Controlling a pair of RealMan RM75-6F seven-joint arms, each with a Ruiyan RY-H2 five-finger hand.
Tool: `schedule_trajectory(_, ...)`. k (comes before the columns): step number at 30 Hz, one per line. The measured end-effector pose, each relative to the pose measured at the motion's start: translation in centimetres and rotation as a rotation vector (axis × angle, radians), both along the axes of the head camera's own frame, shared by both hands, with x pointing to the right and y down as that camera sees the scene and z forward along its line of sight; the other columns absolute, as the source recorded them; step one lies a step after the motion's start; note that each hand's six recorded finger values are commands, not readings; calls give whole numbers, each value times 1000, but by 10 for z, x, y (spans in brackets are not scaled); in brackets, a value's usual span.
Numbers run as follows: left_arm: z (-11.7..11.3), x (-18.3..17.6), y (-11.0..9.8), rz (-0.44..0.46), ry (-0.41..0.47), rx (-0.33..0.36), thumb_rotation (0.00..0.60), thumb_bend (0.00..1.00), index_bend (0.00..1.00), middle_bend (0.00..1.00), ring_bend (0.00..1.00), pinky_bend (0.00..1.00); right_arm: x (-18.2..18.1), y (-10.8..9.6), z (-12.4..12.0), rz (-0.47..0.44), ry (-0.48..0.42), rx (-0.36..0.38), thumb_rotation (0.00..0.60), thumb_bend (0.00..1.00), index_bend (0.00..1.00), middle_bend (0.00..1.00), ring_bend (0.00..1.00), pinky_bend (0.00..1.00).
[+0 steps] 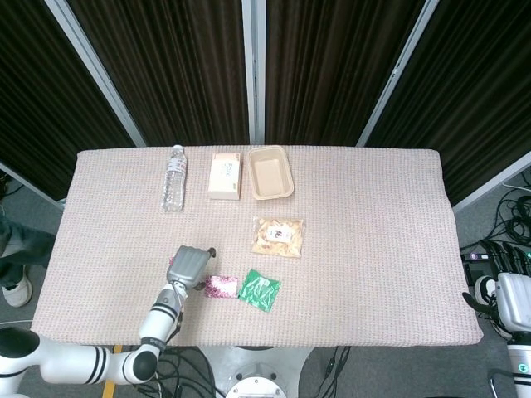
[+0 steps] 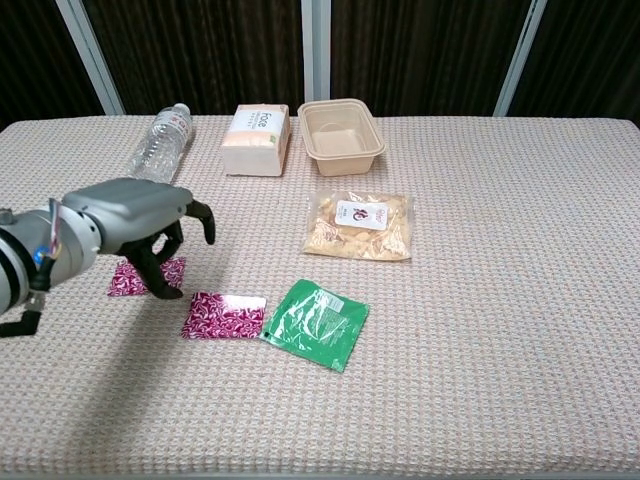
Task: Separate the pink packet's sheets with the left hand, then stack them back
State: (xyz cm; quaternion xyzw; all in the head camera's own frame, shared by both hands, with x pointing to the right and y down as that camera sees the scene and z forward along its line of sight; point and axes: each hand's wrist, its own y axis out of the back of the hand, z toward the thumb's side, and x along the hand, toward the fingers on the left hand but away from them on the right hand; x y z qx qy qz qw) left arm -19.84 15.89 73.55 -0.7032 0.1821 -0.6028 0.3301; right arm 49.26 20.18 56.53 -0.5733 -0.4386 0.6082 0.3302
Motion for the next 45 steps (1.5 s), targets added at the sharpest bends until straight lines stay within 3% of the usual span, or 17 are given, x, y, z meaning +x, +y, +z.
schedule_trajectory(5,9,-33,-13,-36,-71,5,600,225,367,859,846,941,-2,-1,2,-2,-2,-5,600,54,87,92,9,0)
schedule_trajectory(10,22,-51,-11,-67,-109,-28,600,225,367,859,846,941,-3,-1,3,-7,-3,-7,600,53,87,92,9,0)
schedule_trajectory(16,29,-51,-3,-90,-97,-64,600,225,368,859,846,941,-4,-2,3,-7,0,-10,600,54,87,93,9,0)
schedule_trajectory(28,38,-55,-2,-105,-113,-71,600,225,403,861,846,941,-3,-2,4,-2,1,-15,600,53,86,92,9,0)
schedule_trajectory(45,35,-53,-7,-115,-84,-45,600,260,503,868,852,940,-4,-1,3,-4,3,-13,600,53,86,93,8,0)
